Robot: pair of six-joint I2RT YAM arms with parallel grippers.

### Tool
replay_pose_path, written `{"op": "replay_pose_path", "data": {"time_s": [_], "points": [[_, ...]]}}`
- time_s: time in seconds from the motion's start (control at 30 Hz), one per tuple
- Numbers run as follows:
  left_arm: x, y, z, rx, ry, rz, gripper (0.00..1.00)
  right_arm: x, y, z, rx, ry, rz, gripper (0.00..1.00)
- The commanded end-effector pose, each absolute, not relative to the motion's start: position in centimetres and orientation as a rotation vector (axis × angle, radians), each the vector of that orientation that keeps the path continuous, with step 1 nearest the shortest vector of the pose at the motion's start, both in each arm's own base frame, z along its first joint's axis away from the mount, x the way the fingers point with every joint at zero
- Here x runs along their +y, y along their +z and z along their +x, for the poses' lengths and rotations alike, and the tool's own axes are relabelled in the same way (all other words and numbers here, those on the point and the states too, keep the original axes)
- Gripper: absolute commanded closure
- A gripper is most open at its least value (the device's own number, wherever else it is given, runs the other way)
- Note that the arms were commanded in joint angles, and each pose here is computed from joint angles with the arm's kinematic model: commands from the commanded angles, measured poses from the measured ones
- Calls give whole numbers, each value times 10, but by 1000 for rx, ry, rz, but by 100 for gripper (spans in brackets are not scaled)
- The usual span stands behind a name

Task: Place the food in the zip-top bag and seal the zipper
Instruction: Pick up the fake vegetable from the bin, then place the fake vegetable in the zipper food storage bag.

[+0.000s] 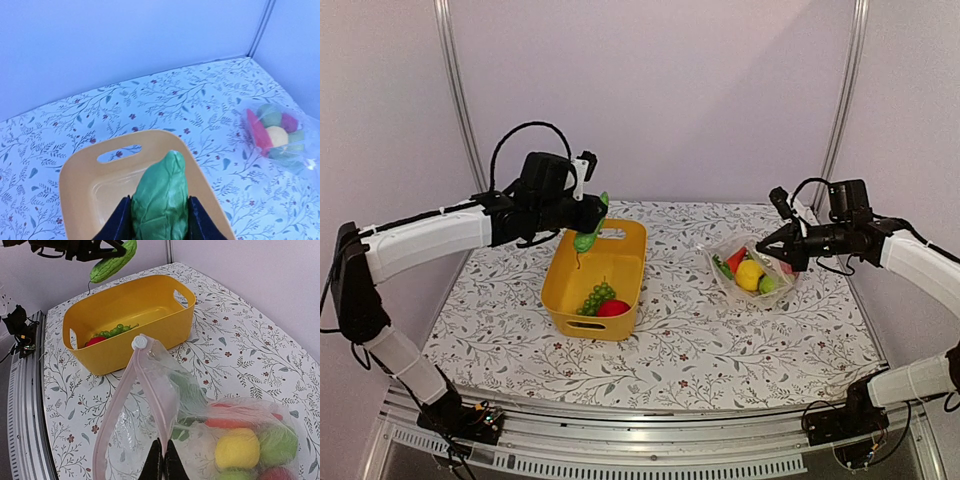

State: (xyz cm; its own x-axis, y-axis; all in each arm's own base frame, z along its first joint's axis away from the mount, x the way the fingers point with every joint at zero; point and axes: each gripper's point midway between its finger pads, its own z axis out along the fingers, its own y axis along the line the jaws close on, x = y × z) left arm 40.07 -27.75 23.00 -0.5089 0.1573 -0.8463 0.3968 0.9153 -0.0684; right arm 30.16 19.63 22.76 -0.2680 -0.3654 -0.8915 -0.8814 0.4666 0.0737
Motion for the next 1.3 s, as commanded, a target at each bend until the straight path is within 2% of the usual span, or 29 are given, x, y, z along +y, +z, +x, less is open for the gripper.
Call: {"op": "replay_pose_path", "data": {"time_s": [0.0, 0.23, 0.6, 0.73, 0.97, 1.27], "points": [[-339, 287, 350, 1830, -528, 586, 86, 196, 254, 292, 1819, 750, -1033, 100], [-391, 343, 260, 1553, -650, 786, 88, 196, 277, 276, 1845, 710, -1081, 100], [-408, 401, 146, 1130, -906, 965, 90, 211, 312, 231, 1828, 803, -1227, 100], [-415, 417, 131, 995, -982, 971, 92, 216, 320, 221, 1804, 858, -1263, 100], [-461, 438, 118, 843, -1101, 1042, 93, 221, 309, 227, 1843, 891, -1243, 100], [-521, 428, 115, 706, -1190, 1102, 95, 224, 309, 226, 1845, 939, -1227, 100]]}}
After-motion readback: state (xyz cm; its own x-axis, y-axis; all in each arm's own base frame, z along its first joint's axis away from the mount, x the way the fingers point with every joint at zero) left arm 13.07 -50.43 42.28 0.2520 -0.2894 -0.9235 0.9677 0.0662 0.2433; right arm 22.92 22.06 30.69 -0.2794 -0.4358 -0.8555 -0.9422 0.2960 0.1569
